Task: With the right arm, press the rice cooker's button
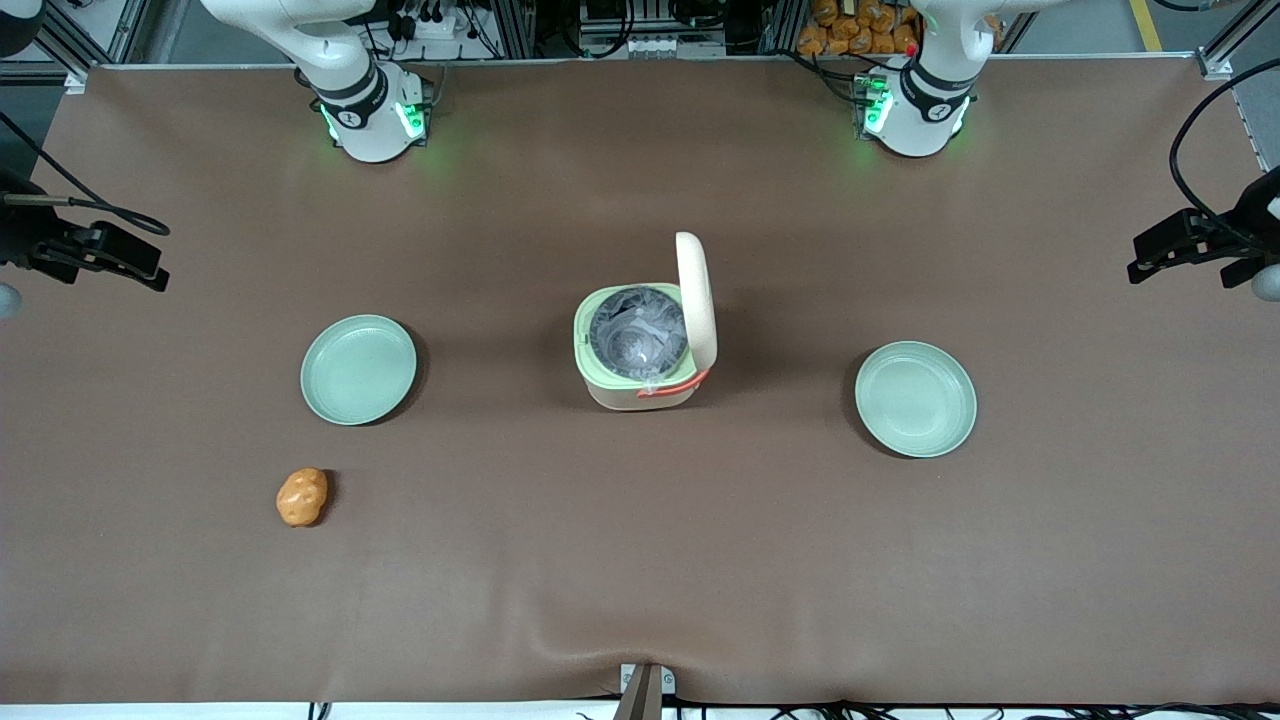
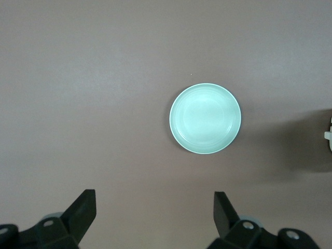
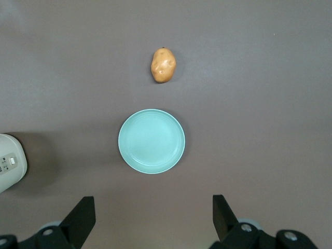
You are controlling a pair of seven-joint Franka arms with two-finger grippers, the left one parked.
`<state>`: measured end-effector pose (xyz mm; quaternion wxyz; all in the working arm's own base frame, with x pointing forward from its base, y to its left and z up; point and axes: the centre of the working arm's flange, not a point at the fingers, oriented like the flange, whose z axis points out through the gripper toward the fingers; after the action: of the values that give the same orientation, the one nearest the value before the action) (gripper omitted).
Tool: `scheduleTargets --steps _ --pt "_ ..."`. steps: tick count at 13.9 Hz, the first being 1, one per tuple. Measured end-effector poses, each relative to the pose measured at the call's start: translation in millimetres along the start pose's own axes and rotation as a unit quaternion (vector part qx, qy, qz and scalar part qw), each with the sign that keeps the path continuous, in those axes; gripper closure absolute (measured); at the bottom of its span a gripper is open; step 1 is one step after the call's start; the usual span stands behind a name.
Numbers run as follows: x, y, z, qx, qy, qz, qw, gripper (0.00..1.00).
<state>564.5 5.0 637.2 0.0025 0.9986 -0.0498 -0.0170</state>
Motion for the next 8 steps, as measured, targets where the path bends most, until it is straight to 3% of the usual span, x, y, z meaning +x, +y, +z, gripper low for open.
scheduleTargets --steps 8 --pt "-41 2 -3 0.008 0.012 -0.009 0.9999 0.0"
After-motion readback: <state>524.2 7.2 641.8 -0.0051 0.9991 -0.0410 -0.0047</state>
